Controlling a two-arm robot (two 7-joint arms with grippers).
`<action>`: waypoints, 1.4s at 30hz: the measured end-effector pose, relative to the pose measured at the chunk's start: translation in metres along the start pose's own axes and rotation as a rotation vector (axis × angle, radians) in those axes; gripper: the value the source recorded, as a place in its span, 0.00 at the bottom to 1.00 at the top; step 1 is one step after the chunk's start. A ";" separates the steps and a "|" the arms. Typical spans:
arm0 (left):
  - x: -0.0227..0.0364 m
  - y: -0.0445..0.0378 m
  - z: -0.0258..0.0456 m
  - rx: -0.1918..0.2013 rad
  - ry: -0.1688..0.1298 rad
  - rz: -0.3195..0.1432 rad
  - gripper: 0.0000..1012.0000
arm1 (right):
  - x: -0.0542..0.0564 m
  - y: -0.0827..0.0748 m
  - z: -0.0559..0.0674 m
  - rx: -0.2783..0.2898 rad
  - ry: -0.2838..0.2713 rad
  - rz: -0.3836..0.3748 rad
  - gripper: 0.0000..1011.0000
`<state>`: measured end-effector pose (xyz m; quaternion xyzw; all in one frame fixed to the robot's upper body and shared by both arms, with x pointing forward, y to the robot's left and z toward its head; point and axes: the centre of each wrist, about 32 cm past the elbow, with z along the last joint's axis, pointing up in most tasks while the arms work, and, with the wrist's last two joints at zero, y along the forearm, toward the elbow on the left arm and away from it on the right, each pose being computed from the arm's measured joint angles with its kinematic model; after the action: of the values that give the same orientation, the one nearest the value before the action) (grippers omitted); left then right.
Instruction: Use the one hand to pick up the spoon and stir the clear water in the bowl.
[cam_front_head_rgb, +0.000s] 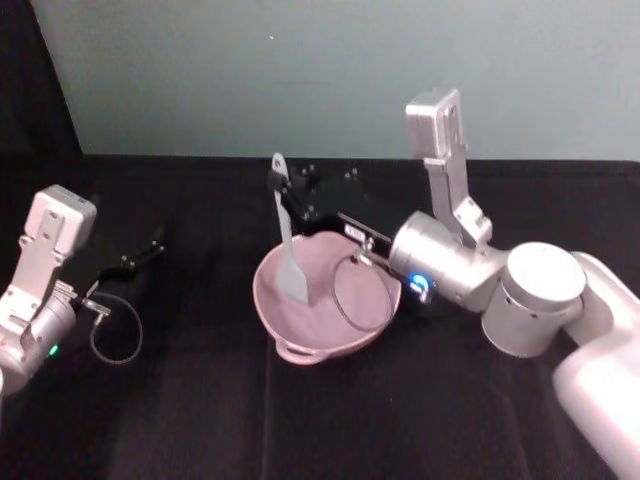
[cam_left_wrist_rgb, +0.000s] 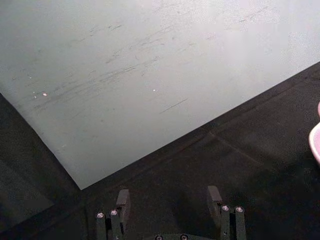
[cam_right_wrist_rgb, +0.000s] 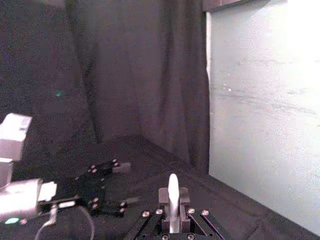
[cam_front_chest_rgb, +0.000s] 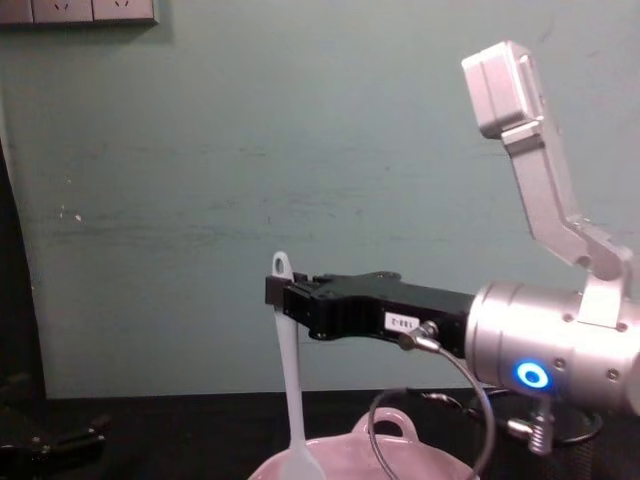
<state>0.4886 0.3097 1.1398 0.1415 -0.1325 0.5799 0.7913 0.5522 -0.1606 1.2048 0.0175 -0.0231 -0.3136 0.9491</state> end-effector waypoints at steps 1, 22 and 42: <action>0.0000 0.0000 0.0000 0.000 0.000 0.000 1.00 | 0.000 0.000 0.000 0.000 0.000 0.000 0.11; 0.0000 0.0000 0.0000 0.000 0.000 0.000 1.00 | 0.022 -0.031 0.002 -0.005 -0.008 -0.124 0.11; 0.0000 0.0000 0.0000 0.000 0.000 0.000 1.00 | -0.011 -0.037 -0.006 0.028 0.022 -0.040 0.11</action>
<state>0.4886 0.3097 1.1398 0.1415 -0.1324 0.5799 0.7913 0.5217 -0.1842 1.1964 0.0347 -0.0165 -0.3319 0.9425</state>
